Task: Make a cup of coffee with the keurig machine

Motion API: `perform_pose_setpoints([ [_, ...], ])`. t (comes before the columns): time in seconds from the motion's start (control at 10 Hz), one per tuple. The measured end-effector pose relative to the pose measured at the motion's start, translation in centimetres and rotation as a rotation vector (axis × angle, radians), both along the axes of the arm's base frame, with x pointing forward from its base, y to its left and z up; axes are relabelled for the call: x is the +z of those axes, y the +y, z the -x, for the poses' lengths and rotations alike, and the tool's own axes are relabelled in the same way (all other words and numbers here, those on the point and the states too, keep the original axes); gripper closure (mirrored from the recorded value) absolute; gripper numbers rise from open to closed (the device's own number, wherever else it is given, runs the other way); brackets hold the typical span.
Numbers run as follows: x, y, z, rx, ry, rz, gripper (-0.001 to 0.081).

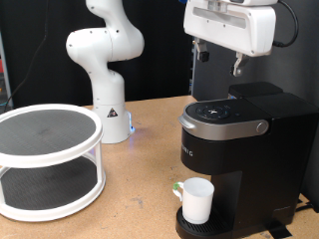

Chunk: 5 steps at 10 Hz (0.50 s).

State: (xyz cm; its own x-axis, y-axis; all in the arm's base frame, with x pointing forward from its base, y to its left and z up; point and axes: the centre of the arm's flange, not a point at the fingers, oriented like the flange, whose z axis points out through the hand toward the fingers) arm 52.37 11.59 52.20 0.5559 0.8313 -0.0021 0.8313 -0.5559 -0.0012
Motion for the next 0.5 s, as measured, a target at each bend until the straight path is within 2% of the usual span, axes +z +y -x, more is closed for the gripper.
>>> perform_pose_setpoints([
  [0.4, -1.8, 0.0, -0.7, 0.014, 0.027, 0.036, 0.0005],
  [0.5, -2.3, 0.1, -0.8, 0.019, 0.033, 0.047, 0.0126],
])
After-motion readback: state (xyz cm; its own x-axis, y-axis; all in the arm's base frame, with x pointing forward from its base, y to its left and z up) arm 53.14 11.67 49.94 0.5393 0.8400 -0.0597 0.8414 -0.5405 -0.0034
